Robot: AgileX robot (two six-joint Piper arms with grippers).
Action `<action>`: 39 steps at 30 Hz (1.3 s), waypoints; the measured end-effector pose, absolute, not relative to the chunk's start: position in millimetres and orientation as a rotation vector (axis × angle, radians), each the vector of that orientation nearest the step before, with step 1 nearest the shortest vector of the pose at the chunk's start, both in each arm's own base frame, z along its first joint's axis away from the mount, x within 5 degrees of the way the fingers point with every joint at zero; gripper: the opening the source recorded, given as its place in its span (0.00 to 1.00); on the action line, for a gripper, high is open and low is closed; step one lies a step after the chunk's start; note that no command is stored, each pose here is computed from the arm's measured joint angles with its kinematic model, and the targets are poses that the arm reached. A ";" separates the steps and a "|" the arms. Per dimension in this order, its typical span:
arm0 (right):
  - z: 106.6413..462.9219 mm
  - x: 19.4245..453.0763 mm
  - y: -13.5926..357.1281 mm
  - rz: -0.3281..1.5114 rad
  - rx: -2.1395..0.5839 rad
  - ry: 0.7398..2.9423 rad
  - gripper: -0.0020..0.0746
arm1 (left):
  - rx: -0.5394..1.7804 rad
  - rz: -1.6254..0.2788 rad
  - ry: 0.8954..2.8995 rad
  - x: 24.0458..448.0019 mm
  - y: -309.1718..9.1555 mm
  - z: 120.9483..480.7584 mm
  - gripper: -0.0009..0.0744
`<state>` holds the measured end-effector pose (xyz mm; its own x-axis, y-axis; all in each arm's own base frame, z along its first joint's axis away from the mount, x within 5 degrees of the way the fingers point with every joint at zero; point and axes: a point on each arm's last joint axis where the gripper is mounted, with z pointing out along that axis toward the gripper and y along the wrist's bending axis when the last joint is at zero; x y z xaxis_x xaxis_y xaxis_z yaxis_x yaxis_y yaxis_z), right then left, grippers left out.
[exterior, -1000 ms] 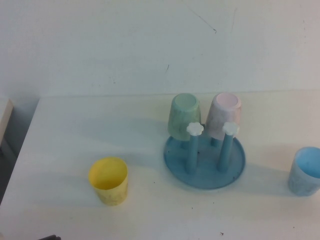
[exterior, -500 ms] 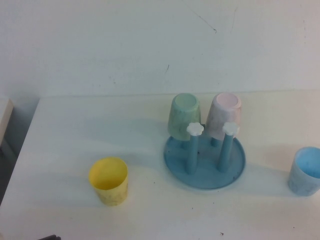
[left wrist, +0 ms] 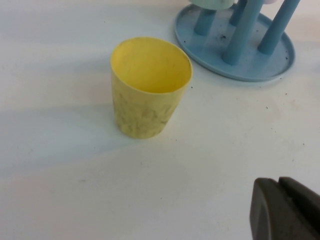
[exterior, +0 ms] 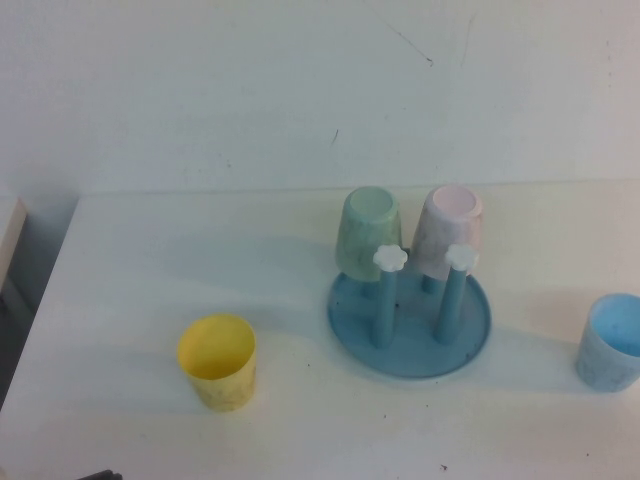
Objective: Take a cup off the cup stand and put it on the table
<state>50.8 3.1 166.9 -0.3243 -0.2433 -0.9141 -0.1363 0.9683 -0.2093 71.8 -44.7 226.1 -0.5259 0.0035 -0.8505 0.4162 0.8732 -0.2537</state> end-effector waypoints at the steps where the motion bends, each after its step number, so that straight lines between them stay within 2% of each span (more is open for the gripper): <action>1: 166.9 50.8 3.1 -0.110 -0.274 1.907 0.02 | 0.304 -0.537 2.071 71.8 -44.7 226.1 0.01; 19: 166.9 50.8 3.1 -0.110 -0.274 1.907 0.02 | 0.302 -0.531 2.068 71.8 -44.3 225.9 0.01; 25: 166.9 50.8 3.1 -0.110 -0.274 1.907 0.02 | 0.276 -0.392 1.999 69.7 -35.3 216.7 0.01; 34: 166.9 50.8 3.1 -0.110 -0.274 1.907 0.02 | -0.016 -0.210 1.919 60.0 -11.0 174.8 0.01; 39: 166.9 50.8 3.1 -0.110 -0.274 1.907 0.02 | 0.008 -0.086 1.797 55.9 -4.1 178.6 0.01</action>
